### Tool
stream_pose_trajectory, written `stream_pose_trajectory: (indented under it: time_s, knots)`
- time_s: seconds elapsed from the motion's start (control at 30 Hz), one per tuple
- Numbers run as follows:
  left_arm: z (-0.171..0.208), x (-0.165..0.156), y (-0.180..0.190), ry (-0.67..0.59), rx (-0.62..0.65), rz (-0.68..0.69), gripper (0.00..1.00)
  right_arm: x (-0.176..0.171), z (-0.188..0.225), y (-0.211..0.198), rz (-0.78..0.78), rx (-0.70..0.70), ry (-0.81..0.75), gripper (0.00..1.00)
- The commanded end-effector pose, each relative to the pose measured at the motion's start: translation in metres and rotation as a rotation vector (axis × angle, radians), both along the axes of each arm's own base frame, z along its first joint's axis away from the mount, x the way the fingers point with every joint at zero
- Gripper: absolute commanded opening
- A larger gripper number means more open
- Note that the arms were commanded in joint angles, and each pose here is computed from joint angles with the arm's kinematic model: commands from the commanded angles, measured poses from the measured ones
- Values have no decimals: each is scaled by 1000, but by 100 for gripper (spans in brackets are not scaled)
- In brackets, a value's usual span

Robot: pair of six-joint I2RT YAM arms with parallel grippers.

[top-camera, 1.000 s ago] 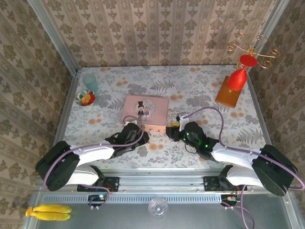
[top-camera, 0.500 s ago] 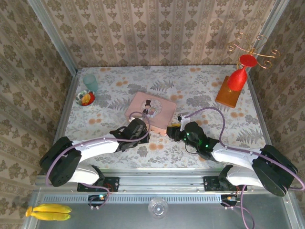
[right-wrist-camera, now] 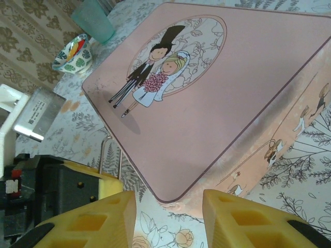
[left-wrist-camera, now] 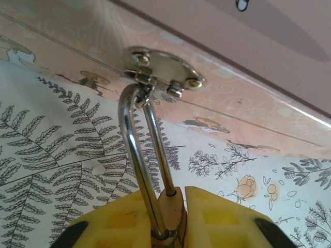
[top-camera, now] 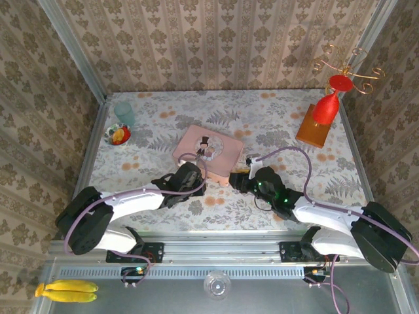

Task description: Unlock the padlock with the key

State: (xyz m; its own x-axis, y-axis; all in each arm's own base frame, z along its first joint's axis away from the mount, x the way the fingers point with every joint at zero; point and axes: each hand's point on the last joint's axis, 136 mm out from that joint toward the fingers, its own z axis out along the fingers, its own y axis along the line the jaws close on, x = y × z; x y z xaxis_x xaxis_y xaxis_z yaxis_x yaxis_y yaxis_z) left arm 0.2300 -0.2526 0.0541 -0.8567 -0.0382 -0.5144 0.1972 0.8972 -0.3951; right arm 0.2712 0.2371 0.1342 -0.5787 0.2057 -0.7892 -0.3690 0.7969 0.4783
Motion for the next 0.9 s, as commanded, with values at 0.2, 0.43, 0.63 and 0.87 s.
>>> stream_pose_trajectory:
  time_s: [0.2,0.43,0.63,0.87]
  knots:
    - [17,6,45,-135,37,27,43,-17,15,29,88,23,14,41]
    - [45,16,80,-218,-20,93,56,-28,4,73,180,-1,63,41]
    - [64,39,106,-232,-30,136,64,-22,-27,95,185,-52,159,40]
    - [72,68,115,-208,-39,146,68,-12,-52,103,199,-143,230,43]
